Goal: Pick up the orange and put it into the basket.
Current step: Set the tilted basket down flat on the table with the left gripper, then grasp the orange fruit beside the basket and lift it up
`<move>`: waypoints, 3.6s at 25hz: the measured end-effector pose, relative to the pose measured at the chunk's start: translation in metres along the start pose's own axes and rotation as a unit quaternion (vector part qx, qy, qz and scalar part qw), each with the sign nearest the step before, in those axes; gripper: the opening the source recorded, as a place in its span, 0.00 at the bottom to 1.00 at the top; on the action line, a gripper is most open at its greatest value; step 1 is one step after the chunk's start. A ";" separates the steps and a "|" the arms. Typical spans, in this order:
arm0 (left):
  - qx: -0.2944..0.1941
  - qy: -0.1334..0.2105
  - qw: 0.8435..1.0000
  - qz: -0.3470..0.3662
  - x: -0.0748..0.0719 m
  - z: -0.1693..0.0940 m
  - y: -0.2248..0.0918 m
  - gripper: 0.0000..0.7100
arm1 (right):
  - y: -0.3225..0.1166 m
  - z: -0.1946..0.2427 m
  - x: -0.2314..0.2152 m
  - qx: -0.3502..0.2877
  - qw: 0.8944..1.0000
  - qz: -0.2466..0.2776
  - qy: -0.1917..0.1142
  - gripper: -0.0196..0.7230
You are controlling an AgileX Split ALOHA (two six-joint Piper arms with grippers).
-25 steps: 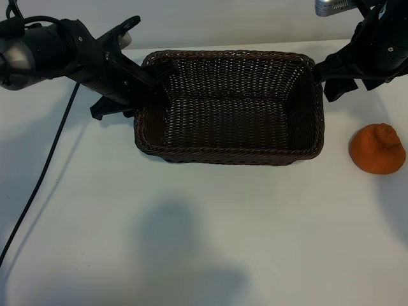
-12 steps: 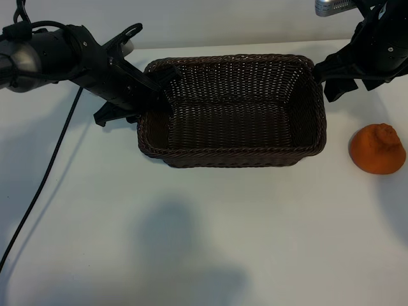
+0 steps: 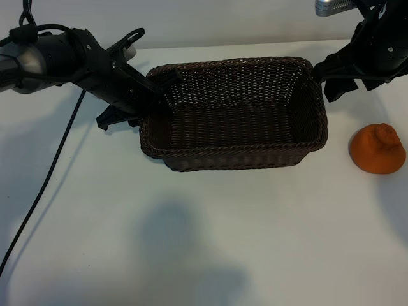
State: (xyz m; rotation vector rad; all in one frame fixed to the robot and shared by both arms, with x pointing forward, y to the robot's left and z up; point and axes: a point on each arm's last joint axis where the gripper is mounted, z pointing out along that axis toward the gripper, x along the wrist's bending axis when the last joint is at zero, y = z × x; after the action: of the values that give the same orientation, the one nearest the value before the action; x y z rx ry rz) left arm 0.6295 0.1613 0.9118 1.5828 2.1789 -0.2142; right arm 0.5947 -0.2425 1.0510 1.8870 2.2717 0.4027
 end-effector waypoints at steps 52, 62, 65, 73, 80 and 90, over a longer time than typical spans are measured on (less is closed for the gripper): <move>-0.060 0.182 0.971 0.142 0.039 -0.207 0.054 0.84 | 0.000 0.000 0.000 0.002 1.000 0.000 0.000 0.83; -0.145 0.184 0.964 0.124 0.062 -0.297 0.034 0.84 | 0.000 0.000 0.000 0.002 1.000 0.000 0.000 0.83; -0.181 0.158 0.960 0.145 0.050 -0.328 0.012 0.84 | 0.000 0.000 0.000 0.002 1.000 0.000 0.000 0.83; -0.286 0.100 0.931 0.203 0.031 -0.399 -0.071 0.84 | 0.000 0.000 0.000 0.002 1.000 0.000 0.000 0.83; -0.406 0.085 0.880 0.233 0.054 -0.410 -0.173 0.84 | 0.000 0.000 0.000 0.002 1.000 -0.001 0.000 0.83; -0.487 0.082 0.828 0.265 0.095 -0.375 -0.266 0.84 | -0.001 0.000 0.000 0.003 1.000 -0.001 0.000 0.83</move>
State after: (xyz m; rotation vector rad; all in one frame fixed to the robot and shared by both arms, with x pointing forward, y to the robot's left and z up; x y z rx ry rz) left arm 0.2614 0.2936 1.1716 1.4629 1.3975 1.0650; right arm 0.5941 -0.2426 1.0508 1.8881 2.2771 0.3964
